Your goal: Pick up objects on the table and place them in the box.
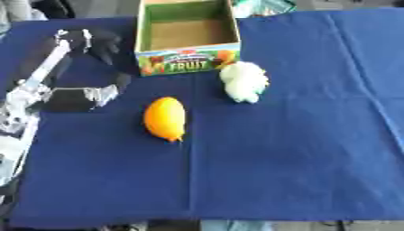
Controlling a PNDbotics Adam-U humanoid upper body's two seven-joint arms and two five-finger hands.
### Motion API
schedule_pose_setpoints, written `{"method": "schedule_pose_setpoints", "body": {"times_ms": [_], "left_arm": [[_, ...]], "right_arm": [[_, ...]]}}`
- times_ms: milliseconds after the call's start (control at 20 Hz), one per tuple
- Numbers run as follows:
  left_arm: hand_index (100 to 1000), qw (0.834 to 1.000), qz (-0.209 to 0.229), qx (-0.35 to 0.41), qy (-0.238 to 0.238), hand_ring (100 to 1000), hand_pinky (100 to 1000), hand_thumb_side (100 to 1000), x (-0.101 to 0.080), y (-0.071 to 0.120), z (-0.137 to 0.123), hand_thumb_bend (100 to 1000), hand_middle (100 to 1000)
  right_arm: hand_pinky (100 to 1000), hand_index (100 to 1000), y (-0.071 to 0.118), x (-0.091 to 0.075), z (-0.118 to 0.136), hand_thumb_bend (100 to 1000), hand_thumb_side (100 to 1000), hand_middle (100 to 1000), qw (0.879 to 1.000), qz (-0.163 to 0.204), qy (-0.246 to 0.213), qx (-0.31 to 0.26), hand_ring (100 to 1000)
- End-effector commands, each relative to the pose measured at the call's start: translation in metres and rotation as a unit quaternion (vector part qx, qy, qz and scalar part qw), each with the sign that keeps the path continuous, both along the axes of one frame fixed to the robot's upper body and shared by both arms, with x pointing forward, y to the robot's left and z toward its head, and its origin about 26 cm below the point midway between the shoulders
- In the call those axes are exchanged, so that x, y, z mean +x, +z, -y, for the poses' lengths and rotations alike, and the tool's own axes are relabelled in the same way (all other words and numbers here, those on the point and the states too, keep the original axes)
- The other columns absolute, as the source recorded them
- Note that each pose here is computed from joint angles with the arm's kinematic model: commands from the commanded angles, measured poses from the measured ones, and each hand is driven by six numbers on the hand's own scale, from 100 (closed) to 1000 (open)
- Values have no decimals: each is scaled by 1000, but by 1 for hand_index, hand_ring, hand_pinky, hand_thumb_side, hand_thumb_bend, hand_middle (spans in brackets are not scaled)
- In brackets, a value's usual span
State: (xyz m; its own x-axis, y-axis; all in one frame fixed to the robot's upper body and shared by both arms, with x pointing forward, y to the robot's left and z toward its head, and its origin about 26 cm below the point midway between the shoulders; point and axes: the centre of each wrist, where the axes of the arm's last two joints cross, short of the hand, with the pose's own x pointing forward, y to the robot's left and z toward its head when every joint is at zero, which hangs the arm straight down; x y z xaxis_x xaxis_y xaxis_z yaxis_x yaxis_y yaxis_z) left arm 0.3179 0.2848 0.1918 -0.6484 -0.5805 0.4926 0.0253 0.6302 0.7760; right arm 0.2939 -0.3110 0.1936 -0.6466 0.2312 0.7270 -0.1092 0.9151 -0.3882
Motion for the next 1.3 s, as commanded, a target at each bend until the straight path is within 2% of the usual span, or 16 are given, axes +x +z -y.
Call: {"method": "schedule_pose_setpoints", "body": {"times_ms": [50,450,900,1300], "left_arm": [[796,1000,11,13,-6,564,642,327,1,9,1,378,618],[799,999,-9,42,-32,568,643,350,10,5,11,398,622],[799,989,-66,101,-90,570,640,361,28,-10,31,438,624],[801,981,-105,133,-99,575,642,381,39,-25,38,476,628]], "right_arm": [[700,904,8,0,3,100,498,676,1000,10,-1,-6,685],[701,904,8,0,3,100,498,675,1000,10,0,-7,685],[701,905,8,1,2,100,499,675,1000,10,4,-7,685],[701,905,8,1,1,100,499,674,1000,9,5,-7,685]]}}
